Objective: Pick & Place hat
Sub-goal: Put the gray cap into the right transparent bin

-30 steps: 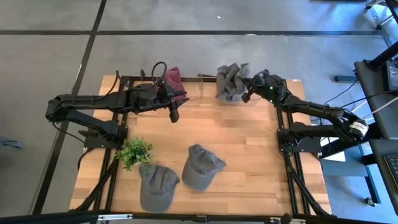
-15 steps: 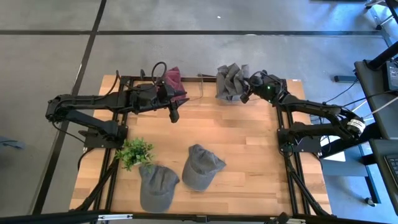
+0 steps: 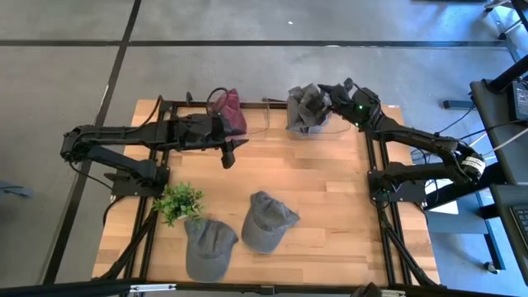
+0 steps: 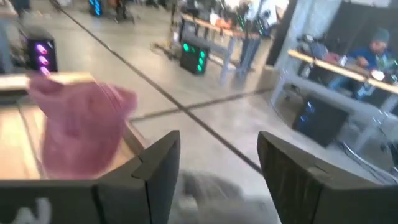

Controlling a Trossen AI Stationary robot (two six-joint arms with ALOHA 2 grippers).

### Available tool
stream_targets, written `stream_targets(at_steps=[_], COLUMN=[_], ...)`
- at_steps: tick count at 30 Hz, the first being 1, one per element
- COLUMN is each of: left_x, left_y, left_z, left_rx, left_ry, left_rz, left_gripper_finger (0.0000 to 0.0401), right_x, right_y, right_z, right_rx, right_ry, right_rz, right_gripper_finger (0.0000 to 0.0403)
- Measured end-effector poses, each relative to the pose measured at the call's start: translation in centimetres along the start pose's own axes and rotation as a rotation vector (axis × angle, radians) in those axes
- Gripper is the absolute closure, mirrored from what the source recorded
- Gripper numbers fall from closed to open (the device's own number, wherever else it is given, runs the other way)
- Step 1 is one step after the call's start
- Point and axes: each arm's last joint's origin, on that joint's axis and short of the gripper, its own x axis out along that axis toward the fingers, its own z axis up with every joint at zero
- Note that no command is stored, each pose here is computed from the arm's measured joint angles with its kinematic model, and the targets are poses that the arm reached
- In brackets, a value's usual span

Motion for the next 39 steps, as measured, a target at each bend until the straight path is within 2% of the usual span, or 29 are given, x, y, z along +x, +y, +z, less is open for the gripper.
stream_targets(at_steps=[3,8,14,17,19,22,24,27,32,39], left_x=[0.0,0.0,2.2,4.2,5.5,7.4,8.4,10.0,12.5,15.3], left_y=[-0.2,-0.7,-1.5,-1.9,-2.3,-2.9,-2.8,-2.4,-2.3,-4.5], left_z=[-0.6,-1.7,-2.9,-3.3,-3.8,-4.5,-4.9,-5.5,-7.1,-10.0], left_rx=[-0.034,-0.061,0.046,0.056,0.070,0.070,0.062,0.045,0.061,0.152], left_ry=[0.065,0.200,0.285,0.289,0.301,0.307,0.300,0.301,0.325,0.344], left_rz=[-0.079,-0.248,-0.367,-0.393,-0.465,-0.590,-0.674,-0.730,-0.721,-0.778], left_gripper_finger=[0.0276,0.0276,0.0276,0.0276,0.0276,0.0276,0.0276,0.0276,0.0276,0.0276], right_x=[0.0,-0.5,-1.1,-1.4,-1.7,-2.5,-2.9,-3.3,-3.6,-3.9], right_y=[1.0,3.4,5.7,6.6,7.6,9.2,10.1,10.7,11.2,11.1], right_z=[1.7,2.9,3.2,3.0,3.0,2.8,2.6,2.3,1.7,0.4], right_rx=[0.000,-0.007,-0.004,0.057,0.096,0.053,0.041,0.061,0.095,0.058], right_ry=[-0.054,-0.095,-0.094,-0.057,-0.041,-0.036,-0.007,0.048,0.144,0.280], right_rz=[0.044,0.141,0.236,0.287,0.379,0.581,0.646,0.614,0.538,0.446], right_gripper_finger=[0.0187,0.0187,0.0187,0.0187,0.0187,0.0187,0.0187,0.0187,0.0187,0.0187])
